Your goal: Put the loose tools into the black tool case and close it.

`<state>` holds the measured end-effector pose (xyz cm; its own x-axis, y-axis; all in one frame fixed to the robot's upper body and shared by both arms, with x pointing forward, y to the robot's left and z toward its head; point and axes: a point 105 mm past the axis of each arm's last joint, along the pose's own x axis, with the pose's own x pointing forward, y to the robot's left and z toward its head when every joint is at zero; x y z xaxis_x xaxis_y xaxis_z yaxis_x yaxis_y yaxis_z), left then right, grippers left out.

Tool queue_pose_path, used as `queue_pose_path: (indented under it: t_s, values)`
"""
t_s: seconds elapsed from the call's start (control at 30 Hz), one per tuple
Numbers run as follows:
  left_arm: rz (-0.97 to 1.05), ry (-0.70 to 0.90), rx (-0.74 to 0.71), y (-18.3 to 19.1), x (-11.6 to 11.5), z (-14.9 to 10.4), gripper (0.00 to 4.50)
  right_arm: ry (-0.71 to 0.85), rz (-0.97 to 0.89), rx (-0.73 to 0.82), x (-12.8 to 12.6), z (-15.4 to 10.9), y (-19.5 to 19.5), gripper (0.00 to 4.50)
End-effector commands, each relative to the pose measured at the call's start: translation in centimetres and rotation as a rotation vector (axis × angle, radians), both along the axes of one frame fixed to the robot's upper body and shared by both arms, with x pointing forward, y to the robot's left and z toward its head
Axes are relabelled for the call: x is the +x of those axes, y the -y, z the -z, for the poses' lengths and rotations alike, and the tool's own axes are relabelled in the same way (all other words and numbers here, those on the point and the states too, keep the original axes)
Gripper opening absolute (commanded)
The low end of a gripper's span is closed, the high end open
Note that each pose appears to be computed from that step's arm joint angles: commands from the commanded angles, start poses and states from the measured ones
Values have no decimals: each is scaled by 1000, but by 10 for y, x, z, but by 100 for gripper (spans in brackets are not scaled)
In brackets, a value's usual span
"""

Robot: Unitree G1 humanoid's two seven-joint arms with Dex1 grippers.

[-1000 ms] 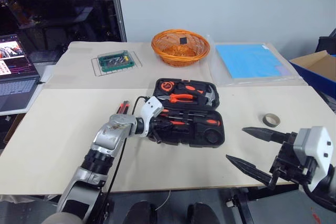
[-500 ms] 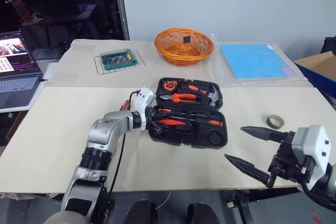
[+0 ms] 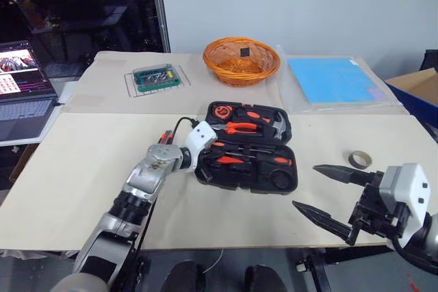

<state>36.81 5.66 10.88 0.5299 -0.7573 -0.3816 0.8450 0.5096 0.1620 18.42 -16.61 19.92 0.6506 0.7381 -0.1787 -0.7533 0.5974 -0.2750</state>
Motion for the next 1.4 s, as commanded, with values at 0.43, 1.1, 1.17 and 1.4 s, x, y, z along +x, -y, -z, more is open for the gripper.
queue_pose_path:
  t_s: [0.43,1.1,1.17,1.4]
  values:
    - [-599,128,-204,-138,-5,-59,280,60,-94,30,11,-9,-9,450]
    - [-193,50,-313,-91,-47,-59,179,95,-135,12,10,-15,-7,450]
    - [133,18,-222,-67,-63,-65,179,100,-127,11,5,-17,-2,450]
    - [664,6,121,-21,-59,-49,179,85,-80,-35,-11,-21,20,450]
